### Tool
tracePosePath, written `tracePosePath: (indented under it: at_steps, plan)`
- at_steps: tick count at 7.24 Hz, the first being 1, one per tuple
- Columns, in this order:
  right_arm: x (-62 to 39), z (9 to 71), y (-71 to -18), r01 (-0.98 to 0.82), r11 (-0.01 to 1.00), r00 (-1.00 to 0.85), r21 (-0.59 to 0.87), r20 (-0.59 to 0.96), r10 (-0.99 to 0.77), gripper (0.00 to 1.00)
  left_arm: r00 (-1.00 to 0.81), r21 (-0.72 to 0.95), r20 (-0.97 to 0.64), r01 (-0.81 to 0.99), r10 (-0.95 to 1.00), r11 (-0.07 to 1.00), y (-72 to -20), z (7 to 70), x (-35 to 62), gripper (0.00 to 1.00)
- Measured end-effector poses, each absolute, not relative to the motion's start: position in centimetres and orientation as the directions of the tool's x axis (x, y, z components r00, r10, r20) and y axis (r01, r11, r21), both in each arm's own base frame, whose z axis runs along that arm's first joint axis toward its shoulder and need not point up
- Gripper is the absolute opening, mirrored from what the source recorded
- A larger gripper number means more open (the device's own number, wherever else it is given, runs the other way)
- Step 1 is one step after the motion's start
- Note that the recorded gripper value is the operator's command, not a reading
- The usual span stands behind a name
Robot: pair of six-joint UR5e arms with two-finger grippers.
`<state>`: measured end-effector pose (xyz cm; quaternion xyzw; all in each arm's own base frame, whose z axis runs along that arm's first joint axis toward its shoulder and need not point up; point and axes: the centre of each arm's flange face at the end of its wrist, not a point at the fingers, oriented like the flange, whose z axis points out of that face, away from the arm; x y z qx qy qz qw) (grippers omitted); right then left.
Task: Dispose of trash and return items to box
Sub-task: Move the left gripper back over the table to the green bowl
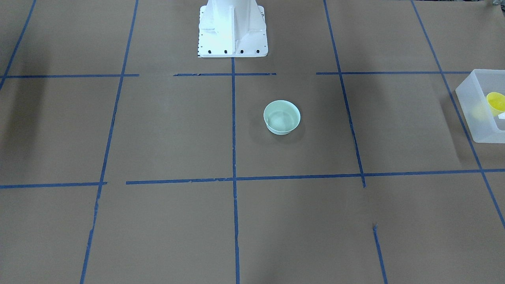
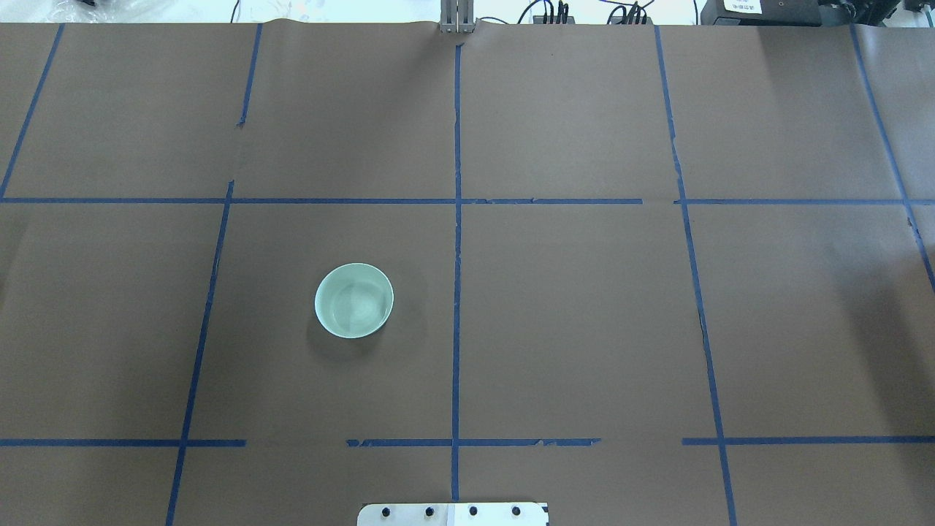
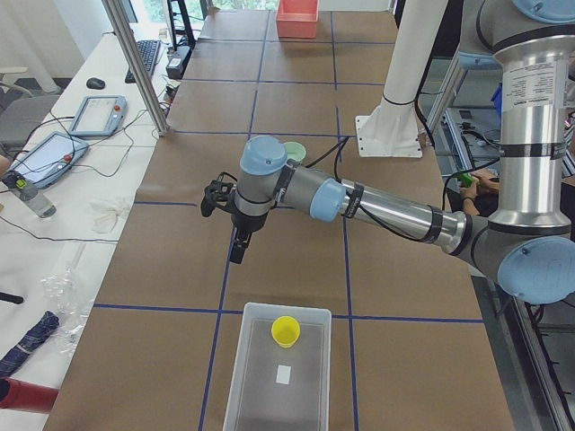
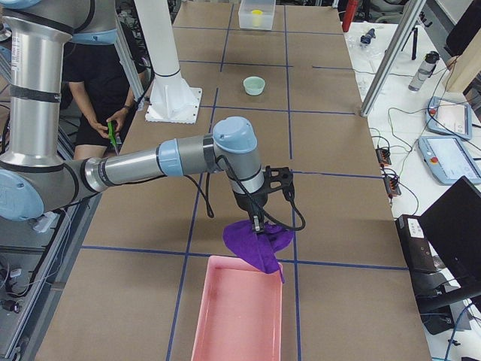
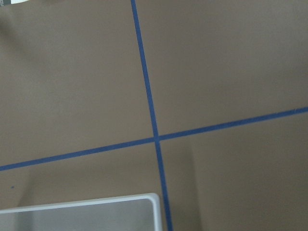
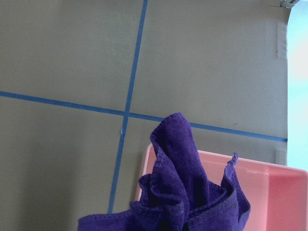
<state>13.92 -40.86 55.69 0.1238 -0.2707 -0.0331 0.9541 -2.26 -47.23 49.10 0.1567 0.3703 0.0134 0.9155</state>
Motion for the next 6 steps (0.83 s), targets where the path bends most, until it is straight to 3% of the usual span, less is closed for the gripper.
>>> tracePosePath:
  at_steps: [5, 6]
  plan:
    - [15.4, 70.6, -40.4, 0.079, 0.961, 0.852, 0.264, 0.483, -0.203, 0.00, 0.525, 0.174, -0.846, 0.101, 0.096, 0.979, -44.3, 43.2, 15.9, 1.00]
    - [15.4, 73.1, -40.1, 0.077, 0.959, 0.853, 0.272, 0.481, -0.204, 0.36, 0.489, 0.141, -0.869, 0.097, 0.076, 0.985, -43.1, 41.8, 18.8, 1.00]
